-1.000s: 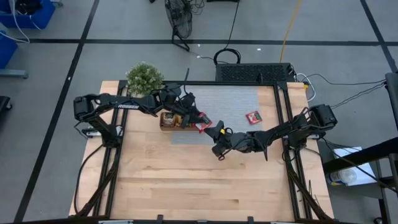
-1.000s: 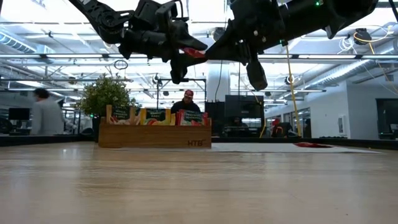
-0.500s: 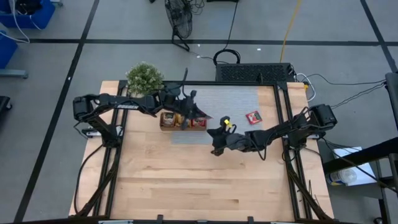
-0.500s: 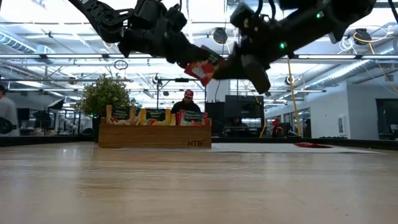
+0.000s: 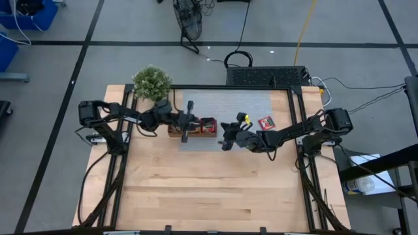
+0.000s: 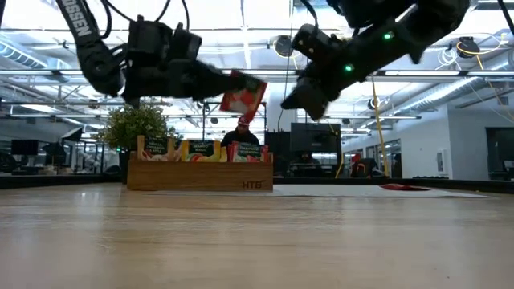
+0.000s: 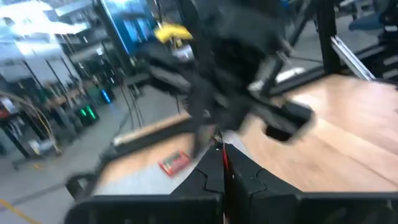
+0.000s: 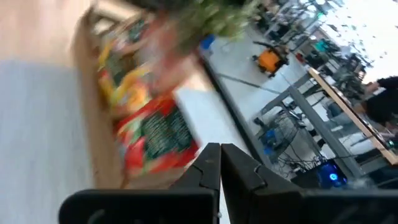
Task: Pick & Place Tea
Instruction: Put the red tea bag into the right section of the wooden organizer
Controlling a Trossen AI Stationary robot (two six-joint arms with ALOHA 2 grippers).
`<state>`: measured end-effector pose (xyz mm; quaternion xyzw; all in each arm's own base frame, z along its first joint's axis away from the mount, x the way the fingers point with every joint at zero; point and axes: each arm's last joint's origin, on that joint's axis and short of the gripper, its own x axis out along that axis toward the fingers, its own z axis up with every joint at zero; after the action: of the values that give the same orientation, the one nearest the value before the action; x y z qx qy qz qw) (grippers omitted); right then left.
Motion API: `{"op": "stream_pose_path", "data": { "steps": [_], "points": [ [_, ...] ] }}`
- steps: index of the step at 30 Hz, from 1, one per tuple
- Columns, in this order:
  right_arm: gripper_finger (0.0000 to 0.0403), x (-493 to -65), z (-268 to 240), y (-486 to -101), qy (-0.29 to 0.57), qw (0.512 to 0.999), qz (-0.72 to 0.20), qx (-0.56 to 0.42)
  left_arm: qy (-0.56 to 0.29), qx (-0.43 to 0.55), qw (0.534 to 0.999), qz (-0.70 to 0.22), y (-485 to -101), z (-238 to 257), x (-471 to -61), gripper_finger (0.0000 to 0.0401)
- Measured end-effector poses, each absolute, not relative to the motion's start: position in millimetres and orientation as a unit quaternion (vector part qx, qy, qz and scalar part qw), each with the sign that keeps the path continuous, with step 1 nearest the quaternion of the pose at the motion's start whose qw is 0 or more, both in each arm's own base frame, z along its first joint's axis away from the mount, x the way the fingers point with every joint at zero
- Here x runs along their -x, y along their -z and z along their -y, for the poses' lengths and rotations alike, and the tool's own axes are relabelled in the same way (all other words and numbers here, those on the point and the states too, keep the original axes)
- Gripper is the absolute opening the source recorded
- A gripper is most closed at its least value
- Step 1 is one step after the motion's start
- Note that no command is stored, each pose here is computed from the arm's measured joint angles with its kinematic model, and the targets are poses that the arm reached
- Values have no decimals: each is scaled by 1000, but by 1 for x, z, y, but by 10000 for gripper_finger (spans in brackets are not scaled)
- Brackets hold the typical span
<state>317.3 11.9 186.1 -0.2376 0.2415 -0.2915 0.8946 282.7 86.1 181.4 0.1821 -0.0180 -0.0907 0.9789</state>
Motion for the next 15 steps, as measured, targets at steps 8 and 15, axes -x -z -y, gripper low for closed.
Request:
{"op": "stream_pose_path", "data": {
  "steps": [8,15],
  "points": [
    [19,-328,15,-197,154,968,-151,130,85,-182,980,6,-176,-85,-280,1],
    [125,-326,30,-193,172,966,-168,91,83,-191,978,-4,-174,-87,-279,1]
  ]
}}
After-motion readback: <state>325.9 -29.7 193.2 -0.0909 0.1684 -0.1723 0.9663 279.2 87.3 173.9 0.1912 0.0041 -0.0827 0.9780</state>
